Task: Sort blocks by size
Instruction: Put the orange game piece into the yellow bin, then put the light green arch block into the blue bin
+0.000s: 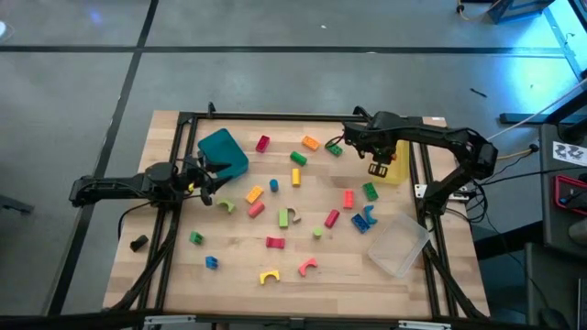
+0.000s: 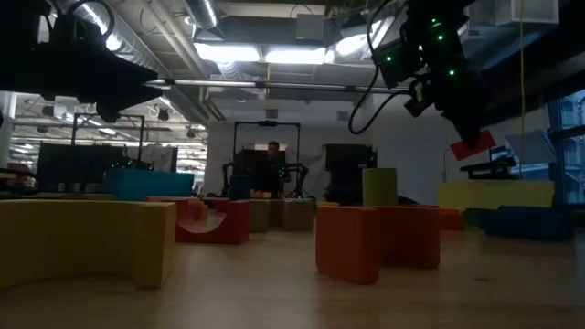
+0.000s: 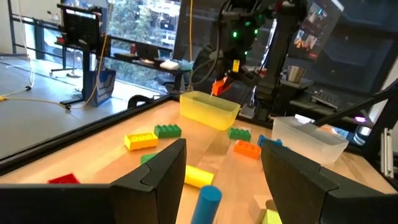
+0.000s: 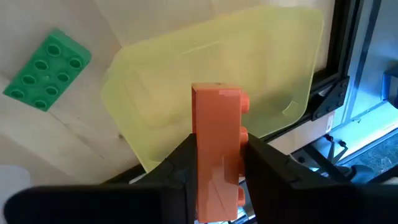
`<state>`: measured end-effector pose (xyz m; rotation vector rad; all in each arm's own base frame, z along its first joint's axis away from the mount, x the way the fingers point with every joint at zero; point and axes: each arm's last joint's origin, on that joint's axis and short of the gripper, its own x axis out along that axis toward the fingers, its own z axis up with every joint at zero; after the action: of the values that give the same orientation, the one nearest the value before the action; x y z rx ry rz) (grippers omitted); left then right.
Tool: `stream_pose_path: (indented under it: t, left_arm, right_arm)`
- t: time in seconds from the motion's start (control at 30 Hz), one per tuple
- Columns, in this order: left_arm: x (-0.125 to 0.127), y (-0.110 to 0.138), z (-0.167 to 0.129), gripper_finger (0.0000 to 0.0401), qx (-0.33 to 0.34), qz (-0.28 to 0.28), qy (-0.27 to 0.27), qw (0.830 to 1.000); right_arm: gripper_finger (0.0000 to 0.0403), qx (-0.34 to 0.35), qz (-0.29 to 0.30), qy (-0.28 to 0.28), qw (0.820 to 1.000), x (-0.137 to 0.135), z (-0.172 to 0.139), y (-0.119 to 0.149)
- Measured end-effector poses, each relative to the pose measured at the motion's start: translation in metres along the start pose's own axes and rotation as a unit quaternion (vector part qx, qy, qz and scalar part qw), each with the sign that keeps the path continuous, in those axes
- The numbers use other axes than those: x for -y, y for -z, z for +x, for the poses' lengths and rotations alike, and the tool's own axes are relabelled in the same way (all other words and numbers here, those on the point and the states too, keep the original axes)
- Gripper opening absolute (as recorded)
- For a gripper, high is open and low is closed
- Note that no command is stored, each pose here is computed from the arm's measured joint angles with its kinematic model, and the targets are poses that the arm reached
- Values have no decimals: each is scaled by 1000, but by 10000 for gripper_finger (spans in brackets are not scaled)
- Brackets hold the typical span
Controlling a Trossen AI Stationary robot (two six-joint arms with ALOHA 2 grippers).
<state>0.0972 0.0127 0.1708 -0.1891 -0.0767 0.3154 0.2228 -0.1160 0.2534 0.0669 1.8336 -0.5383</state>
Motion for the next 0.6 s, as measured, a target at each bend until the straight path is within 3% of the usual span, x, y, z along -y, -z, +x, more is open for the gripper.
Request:
stream_pose_path:
  t: [0.37, 0.6]
  left_arm:
    - [0, 0, 0, 194, 1, 7, 0, 1000]
    - [1, -3, 0, 194, 15, 13, 5, 1000]
  right_arm:
    - [163, 0, -5, 0, 1000, 0, 0, 0]
    - [176, 3, -1, 5, 1000, 0, 0, -1]
